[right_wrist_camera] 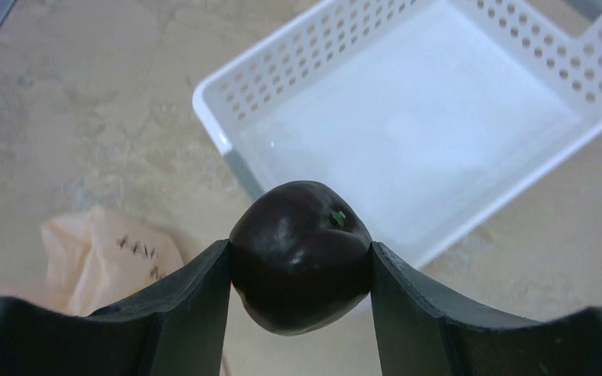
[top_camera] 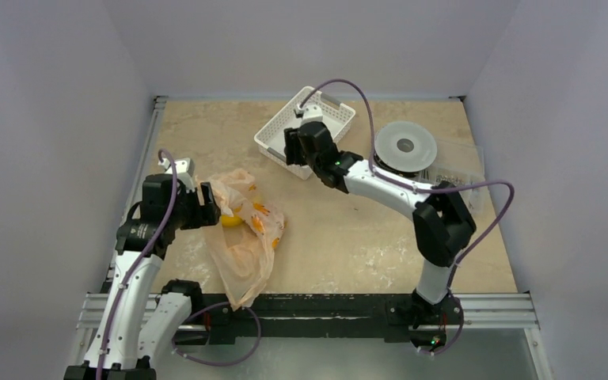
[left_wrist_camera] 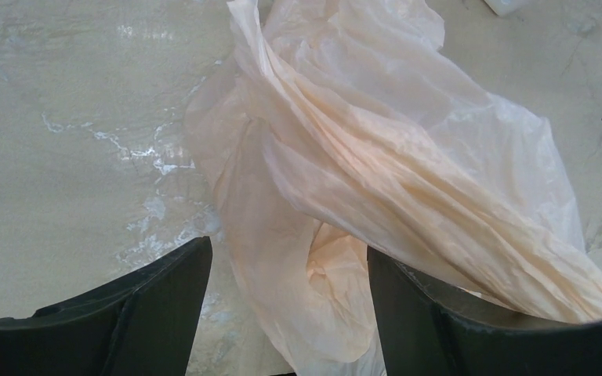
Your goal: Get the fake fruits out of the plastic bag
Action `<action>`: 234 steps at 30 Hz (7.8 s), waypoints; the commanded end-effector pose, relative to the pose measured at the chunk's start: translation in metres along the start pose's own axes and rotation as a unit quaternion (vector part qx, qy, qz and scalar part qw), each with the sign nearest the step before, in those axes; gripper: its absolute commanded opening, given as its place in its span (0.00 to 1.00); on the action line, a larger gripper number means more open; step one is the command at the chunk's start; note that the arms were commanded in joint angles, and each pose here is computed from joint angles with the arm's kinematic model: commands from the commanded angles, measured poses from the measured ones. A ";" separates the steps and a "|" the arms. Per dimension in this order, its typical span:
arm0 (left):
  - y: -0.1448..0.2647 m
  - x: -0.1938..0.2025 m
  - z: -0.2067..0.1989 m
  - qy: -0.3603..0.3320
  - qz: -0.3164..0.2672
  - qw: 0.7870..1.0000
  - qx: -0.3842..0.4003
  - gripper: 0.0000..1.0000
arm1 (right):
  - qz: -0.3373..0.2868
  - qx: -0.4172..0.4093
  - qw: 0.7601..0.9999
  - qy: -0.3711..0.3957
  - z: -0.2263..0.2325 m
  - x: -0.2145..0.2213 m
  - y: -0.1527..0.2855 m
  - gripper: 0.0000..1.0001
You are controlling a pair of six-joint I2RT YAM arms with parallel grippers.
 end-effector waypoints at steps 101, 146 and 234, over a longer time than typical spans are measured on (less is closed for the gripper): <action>-0.026 -0.001 -0.005 -0.016 0.069 0.997 0.031 0.00 | 0.036 0.048 0.983 0.174 0.137 0.160 0.040 0.37; -0.034 0.000 -0.007 -0.019 0.092 0.995 0.038 0.00 | -0.063 0.114 0.958 0.257 0.100 0.149 -0.048 0.38; -0.034 0.000 -0.007 -0.018 0.094 0.995 0.024 0.00 | 0.045 0.165 0.985 -0.014 -0.094 -0.034 -0.152 0.46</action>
Point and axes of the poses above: each gripper's point midway between its finger pads, its own y axis back along the fingers, its own z axis along the line the jaws close on, x = y × z, the point moved 9 cm from there along y, back along the fingers, and after that the axes turned 13 degrees about -y, right-handed, at the moved point
